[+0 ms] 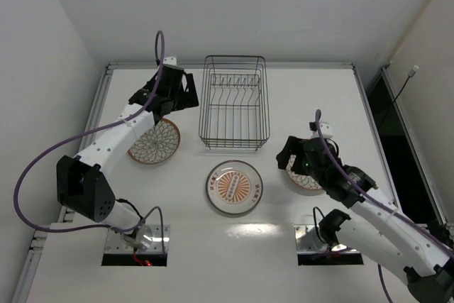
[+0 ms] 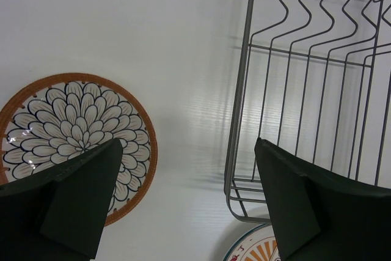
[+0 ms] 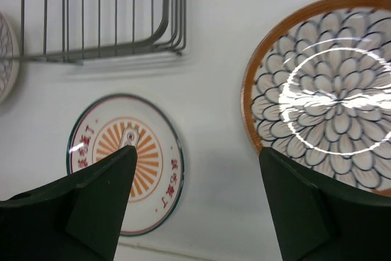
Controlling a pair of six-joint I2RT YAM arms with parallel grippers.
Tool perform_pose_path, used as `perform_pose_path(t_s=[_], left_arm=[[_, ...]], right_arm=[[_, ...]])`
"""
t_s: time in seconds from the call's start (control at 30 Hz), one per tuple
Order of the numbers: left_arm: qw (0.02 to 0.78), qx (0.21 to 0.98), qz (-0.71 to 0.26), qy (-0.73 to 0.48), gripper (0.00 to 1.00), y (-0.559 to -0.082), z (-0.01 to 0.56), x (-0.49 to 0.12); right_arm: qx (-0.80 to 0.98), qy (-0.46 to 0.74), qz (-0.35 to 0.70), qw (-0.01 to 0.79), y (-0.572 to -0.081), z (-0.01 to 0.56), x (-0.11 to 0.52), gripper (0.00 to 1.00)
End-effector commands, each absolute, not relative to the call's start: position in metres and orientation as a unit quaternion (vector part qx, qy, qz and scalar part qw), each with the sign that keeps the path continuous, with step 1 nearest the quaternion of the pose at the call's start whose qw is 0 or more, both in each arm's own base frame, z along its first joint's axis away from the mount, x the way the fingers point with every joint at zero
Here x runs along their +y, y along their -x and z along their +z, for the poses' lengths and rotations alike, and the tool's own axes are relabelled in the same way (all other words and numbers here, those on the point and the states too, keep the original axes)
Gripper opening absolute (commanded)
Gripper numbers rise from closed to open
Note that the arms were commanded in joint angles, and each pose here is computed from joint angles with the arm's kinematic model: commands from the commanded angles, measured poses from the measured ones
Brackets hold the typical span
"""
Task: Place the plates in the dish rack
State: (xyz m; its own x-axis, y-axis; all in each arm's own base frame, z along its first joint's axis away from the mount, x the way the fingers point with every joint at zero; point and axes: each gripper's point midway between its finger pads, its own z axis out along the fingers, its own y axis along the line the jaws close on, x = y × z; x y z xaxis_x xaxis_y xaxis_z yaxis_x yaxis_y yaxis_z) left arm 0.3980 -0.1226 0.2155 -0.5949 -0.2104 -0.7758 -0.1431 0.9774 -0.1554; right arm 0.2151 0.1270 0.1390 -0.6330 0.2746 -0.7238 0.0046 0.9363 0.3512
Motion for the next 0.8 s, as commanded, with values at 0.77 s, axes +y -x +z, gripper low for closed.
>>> perform_pose_path(t_s=[0.77], left_arm=[[0.460,0.881,-0.049,0.102,0.90,-0.400,0.233,-0.122]], right_arm=[[0.767,-0.473,0.213,0.379,-0.162,0.055,0.057,0.86]])
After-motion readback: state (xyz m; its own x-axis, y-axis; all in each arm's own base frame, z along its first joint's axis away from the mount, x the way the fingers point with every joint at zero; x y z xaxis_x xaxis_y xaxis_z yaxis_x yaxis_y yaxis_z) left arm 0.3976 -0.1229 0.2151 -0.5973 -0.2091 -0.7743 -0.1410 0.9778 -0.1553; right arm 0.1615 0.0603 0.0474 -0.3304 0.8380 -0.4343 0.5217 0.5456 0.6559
